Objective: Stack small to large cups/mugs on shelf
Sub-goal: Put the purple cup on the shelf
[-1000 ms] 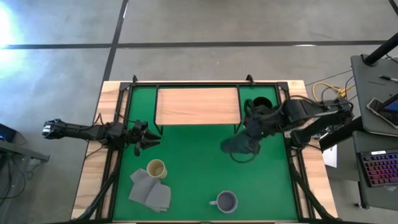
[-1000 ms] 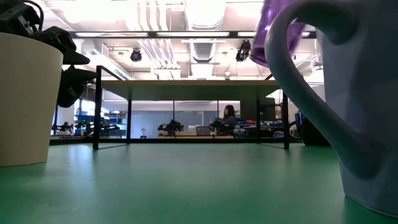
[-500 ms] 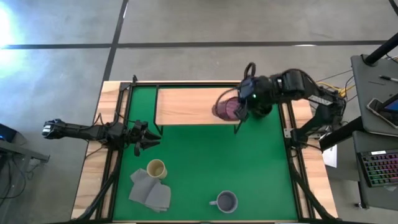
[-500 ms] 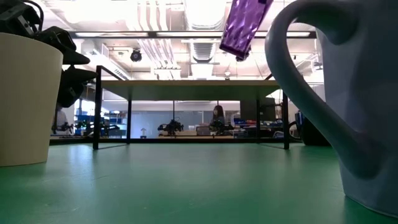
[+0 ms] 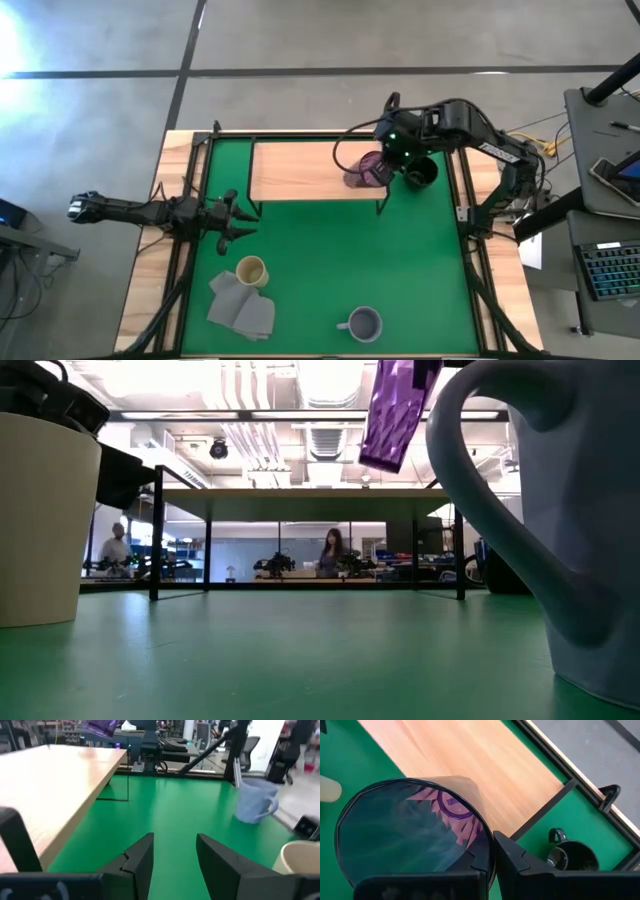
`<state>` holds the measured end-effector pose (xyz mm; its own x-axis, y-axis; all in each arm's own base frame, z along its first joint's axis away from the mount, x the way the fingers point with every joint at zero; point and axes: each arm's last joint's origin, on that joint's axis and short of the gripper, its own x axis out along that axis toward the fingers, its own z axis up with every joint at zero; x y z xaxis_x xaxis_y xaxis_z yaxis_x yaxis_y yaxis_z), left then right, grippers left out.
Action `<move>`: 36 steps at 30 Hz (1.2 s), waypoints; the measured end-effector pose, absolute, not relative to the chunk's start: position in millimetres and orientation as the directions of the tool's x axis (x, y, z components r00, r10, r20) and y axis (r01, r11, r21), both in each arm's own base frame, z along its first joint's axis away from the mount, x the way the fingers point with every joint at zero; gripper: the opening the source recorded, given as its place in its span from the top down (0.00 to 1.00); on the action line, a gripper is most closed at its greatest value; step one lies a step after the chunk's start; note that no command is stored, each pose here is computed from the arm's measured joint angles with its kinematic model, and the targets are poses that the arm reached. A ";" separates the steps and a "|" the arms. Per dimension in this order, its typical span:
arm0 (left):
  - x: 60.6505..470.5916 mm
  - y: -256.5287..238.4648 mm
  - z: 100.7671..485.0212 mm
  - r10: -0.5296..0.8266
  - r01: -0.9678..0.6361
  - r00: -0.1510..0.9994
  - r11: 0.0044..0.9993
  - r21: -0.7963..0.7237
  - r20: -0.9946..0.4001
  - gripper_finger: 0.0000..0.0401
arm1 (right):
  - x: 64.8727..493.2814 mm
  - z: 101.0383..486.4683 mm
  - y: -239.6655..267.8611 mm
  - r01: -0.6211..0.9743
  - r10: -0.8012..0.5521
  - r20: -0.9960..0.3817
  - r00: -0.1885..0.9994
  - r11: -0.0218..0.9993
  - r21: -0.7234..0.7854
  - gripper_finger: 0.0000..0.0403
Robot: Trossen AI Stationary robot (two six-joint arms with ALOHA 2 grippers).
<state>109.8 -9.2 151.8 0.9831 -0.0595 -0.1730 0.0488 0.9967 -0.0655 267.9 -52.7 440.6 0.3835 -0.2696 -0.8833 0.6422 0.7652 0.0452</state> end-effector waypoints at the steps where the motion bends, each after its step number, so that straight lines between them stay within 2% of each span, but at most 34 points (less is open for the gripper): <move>1: 109.8 -9.2 151.6 -0.059 0.050 0.983 0.997 -0.056 -0.174 0.67 | 267.0 441.2 -53.7 0.645 -0.272 -0.882 0.384 0.762 0.045 0.98; 5: 109.9 -9.2 151.6 -0.060 0.052 0.983 0.997 -0.048 -0.175 0.67 | 266.4 441.7 -56.8 0.676 -0.358 -0.862 0.358 0.737 -0.026 0.98; 8: 110.2 -9.1 154.0 -0.054 0.049 0.987 0.998 -0.040 -0.150 0.67 | 267.2 439.6 -61.9 0.686 -0.347 -0.870 0.351 0.727 -0.014 0.98; 11: 111.3 -9.2 163.4 -0.055 0.047 0.997 0.989 -0.142 -0.052 0.67 | 267.5 436.6 -65.3 0.693 -0.341 -0.877 0.338 0.720 -0.013 0.98; 16: 109.2 -7.6 189.7 -0.006 0.080 0.976 0.941 -0.329 0.220 0.67 | 267.2 435.1 -68.5 0.704 -0.343 -0.880 0.329 0.710 -0.014 0.98; 20: 99.6 -4.4 214.8 0.084 0.202 0.876 0.830 -0.520 0.475 0.67 | 267.2 435.0 -68.5 0.704 -0.343 -0.880 0.328 0.710 -0.014 0.98; 25: 81.7 0.5 237.1 0.213 0.295 0.693 0.788 -0.541 0.688 0.67 | 267.2 434.9 -68.5 0.715 -0.343 -0.880 0.328 0.699 -0.006 0.98; 28: 82.6 3.0 252.8 0.301 0.238 0.682 0.770 -0.592 0.666 0.67 | 267.2 434.9 -68.5 0.716 -0.343 -0.880 0.328 0.698 -0.005 0.98; 32: 99.4 1.6 286.3 0.297 0.090 0.807 0.793 -0.603 0.511 0.67 | 269.5 432.8 -70.3 0.729 -0.346 -0.883 0.318 0.685 -0.006 0.98; 34: 110.7 1.2 306.6 0.314 -0.059 0.854 0.851 -0.521 0.415 0.67 | 272.0 430.3 -73.5 0.743 -0.355 -0.884 0.304 0.669 -0.012 0.98; 36: 121.7 0.3 330.1 0.314 -0.171 0.867 0.917 -0.362 0.386 0.67 | 273.7 428.0 -77.6 0.756 -0.357 -0.887 0.292 0.654 -0.014 0.98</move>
